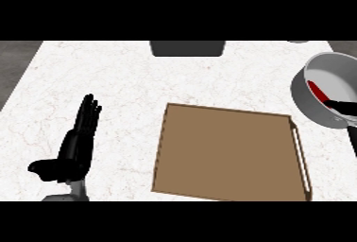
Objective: Pick the can from the tray and place it in the pot
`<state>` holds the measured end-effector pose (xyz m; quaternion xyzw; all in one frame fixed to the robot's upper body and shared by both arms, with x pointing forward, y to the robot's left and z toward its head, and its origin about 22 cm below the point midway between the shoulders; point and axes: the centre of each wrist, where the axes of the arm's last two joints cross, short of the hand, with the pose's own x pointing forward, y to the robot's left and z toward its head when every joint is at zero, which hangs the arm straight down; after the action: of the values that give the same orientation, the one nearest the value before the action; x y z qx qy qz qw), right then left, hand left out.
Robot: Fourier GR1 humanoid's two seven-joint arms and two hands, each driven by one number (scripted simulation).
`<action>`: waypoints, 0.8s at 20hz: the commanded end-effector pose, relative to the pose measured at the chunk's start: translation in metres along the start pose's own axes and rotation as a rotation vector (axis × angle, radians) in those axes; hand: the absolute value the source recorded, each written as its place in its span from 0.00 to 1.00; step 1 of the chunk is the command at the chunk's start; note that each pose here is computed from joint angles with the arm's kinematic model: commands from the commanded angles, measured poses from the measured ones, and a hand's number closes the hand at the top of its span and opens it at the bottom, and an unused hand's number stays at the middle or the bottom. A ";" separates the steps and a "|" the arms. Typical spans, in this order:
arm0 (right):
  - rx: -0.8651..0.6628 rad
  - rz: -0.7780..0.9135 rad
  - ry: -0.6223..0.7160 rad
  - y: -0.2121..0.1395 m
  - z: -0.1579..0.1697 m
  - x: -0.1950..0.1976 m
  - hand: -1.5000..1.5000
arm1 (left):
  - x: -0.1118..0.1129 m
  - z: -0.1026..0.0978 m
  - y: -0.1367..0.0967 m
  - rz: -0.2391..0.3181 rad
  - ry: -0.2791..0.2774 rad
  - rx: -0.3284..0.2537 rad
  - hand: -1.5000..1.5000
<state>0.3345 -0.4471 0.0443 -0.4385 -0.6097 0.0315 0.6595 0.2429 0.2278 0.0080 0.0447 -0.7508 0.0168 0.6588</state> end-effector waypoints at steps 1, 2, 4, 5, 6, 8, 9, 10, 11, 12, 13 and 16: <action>-0.093 -0.218 -0.011 -0.032 -0.005 -0.012 0.00 | -0.004 -0.005 -0.017 -0.005 -0.007 0.003 0.50; -0.137 -0.261 0.031 -0.007 0.006 -0.026 0.00 | 0.001 -0.001 -0.004 -0.001 -0.014 -0.004 0.50; -0.126 -0.277 0.061 -0.026 -0.005 -0.026 0.00 | -0.007 0.010 -0.003 0.011 0.003 -0.023 0.50; -0.152 -0.279 0.027 -0.049 -0.004 -0.033 0.00 | 0.011 -0.004 0.002 -0.003 -0.010 -0.003 0.50; -0.168 -0.282 0.036 -0.064 0.000 -0.049 0.00 | -0.003 0.010 -0.016 0.020 -0.003 0.004 0.50; -0.189 -0.290 0.021 -0.066 0.004 -0.059 0.00 | -0.017 0.013 0.010 0.005 -0.003 0.003 0.50; -0.206 -0.305 0.017 -0.074 0.003 -0.061 0.00 | 0.005 0.013 -0.011 -0.008 -0.018 0.000 0.50; -0.214 -0.310 0.025 -0.087 0.007 -0.070 0.00 | -0.005 0.001 -0.014 0.000 -0.002 -0.008 0.50; -0.223 -0.312 -0.003 -0.090 0.011 -0.077 0.00 | -0.002 -0.010 -0.010 -0.005 -0.004 -0.007 0.50; -0.223 -0.313 -0.005 -0.086 0.000 -0.063 0.00 | -0.002 0.001 -0.005 0.005 -0.011 -0.010 0.50; -0.235 -0.328 -0.013 -0.109 0.007 -0.076 0.00 | -0.011 0.007 -0.010 -0.013 0.006 -0.009 0.50; -0.236 -0.340 -0.042 -0.122 0.023 -0.098 0.00 | 0.009 0.000 -0.004 0.000 -0.009 -0.008 0.50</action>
<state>0.2587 -0.5468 0.0445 -0.4050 -0.6734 -0.1347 0.6036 0.2404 0.2221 0.0128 0.0418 -0.7531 0.0134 0.6564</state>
